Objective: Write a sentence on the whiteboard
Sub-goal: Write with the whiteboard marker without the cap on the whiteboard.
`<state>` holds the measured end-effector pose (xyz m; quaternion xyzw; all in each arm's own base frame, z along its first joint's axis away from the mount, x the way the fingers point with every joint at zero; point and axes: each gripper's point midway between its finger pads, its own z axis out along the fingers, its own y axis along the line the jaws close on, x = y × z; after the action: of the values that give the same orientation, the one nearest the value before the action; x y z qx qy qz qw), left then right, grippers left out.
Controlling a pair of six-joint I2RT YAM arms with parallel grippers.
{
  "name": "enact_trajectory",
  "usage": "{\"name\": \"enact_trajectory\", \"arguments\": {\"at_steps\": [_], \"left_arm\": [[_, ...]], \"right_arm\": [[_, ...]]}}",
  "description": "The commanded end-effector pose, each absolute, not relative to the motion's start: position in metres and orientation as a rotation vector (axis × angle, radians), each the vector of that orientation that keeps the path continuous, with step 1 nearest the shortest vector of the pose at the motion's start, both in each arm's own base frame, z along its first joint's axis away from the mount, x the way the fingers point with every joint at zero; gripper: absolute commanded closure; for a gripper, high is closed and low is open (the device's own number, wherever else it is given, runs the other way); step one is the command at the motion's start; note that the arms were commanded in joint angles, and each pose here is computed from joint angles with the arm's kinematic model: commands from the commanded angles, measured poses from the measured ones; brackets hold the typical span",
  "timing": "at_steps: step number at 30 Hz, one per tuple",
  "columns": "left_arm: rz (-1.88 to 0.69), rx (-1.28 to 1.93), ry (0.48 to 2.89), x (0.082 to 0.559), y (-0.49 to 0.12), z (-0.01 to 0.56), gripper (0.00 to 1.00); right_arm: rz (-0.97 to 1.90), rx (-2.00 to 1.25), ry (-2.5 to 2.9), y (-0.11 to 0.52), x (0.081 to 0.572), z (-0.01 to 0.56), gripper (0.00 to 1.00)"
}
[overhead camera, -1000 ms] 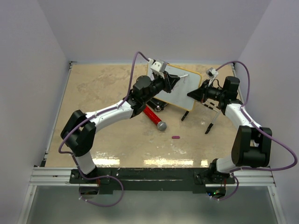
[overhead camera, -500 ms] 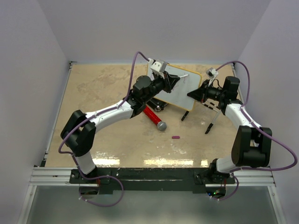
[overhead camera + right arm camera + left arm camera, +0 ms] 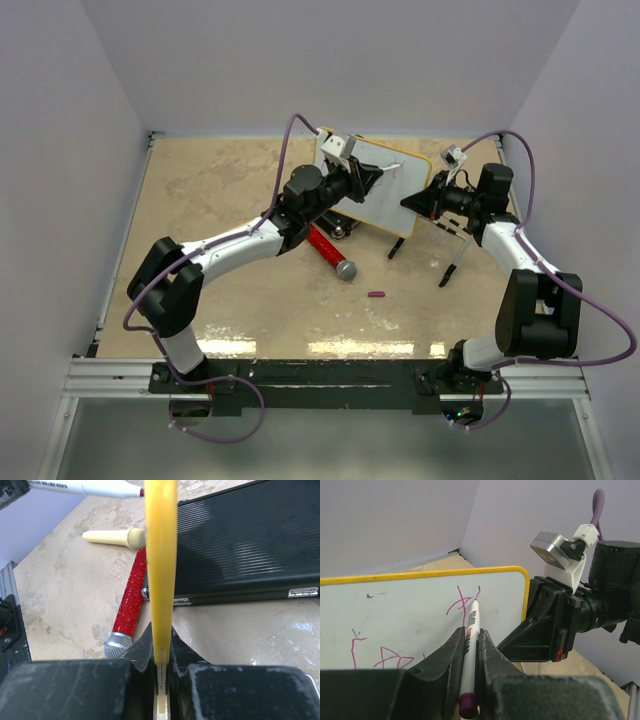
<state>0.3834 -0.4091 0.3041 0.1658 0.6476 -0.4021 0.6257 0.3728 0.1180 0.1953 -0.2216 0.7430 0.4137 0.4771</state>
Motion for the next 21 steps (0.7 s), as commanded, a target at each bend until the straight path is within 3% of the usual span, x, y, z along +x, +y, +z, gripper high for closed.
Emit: {"name": "enact_trajectory", "arguments": {"at_steps": [1,21], "left_arm": [[-0.924,0.372,1.377,0.372,-0.396,0.343,1.0],[-0.914,0.394,1.427,0.378,-0.404,0.326,1.0]], "right_arm": [[0.95,-0.593,1.763,0.118,0.375,0.212,1.0],[0.95,-0.589,1.768,0.118,0.375,0.211,1.0]]}}
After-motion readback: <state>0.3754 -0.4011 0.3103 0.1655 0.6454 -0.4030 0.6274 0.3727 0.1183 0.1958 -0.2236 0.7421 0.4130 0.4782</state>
